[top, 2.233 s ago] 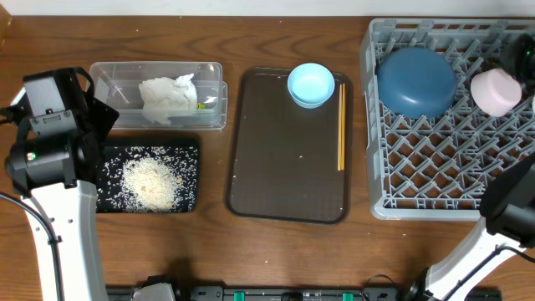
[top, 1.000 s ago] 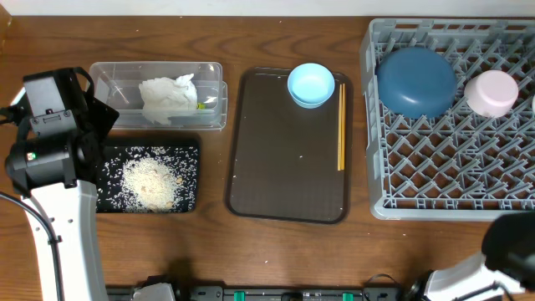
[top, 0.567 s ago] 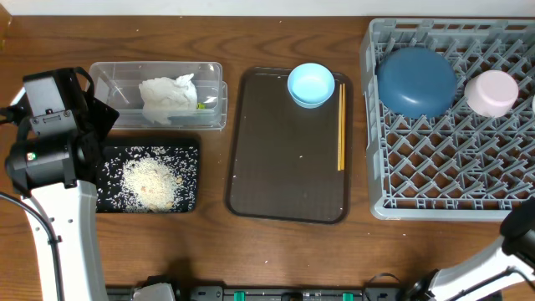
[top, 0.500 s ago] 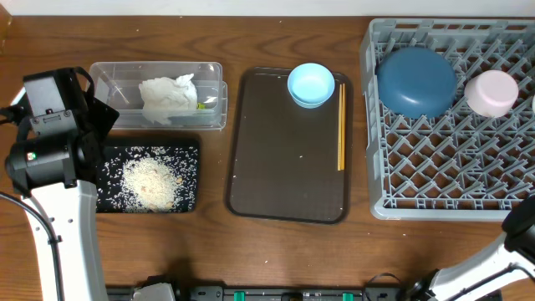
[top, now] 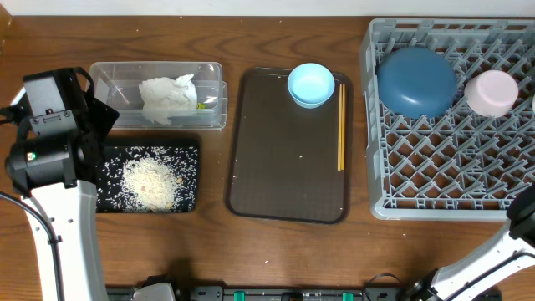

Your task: Sort waste into correct bins and load items into the dishwasher rack

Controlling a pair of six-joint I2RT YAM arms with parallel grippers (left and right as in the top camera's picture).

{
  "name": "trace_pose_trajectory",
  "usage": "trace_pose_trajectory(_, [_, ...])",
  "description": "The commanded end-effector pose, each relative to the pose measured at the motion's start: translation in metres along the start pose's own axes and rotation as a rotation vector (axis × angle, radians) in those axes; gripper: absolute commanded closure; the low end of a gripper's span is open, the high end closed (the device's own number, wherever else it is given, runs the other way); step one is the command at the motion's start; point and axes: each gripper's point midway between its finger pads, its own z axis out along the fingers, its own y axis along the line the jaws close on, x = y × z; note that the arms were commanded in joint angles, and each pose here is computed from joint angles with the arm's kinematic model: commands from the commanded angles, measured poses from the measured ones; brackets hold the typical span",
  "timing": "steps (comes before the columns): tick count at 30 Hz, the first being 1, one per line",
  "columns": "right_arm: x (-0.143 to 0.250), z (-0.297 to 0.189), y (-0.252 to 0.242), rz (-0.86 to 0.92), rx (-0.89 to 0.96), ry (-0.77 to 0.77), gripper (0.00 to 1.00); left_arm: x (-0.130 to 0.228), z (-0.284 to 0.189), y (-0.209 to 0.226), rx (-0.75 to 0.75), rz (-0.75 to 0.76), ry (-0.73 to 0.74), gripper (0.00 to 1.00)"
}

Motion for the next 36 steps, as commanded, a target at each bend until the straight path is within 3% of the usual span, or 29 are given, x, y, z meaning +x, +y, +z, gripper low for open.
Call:
trace_pose_trajectory(1, [0.008, 0.013, -0.006, -0.015, 0.026, 0.033, 0.22, -0.002, 0.002, 0.005, -0.025, -0.014, -0.008, 0.1])
trace_pose_trajectory(3, [0.009, 0.014, -0.004, -0.016, 0.021, 0.039, 0.24, -0.002, 0.002, 0.005, -0.024, -0.014, -0.008, 0.1])
trace_pose_trajectory(4, [0.01, 0.014, -0.004, -0.015, 0.019, 0.043, 0.31, -0.002, 0.002, 0.005, -0.024, -0.014, -0.008, 0.1])
trace_pose_trajectory(6, [0.012, 0.014, -0.002, -0.014, 0.008, 0.049, 0.55, -0.002, 0.002, 0.005, -0.024, -0.014, -0.008, 0.1])
trace_pose_trajectory(8, [0.013, 0.014, 0.001, -0.006, -0.008, 0.053, 0.68, -0.002, 0.002, 0.005, -0.025, -0.014, -0.008, 0.1])
trace_pose_trajectory(16, [-0.004, -0.004, 0.029, 0.066, -0.134, -0.013, 0.99, -0.001, 0.002, 0.005, -0.025, -0.013, -0.008, 0.1])
trace_pose_trajectory(29, [-0.072, -0.064, 0.117, 0.012, -0.673, -0.314, 0.99, -0.002, 0.002, 0.005, -0.025, -0.014, -0.008, 0.1])
trace_pose_trajectory(36, [-0.089, -0.031, 0.147, -0.044, -0.732, -0.378, 0.99, -0.002, 0.002, 0.005, -0.025, -0.014, -0.008, 0.1])
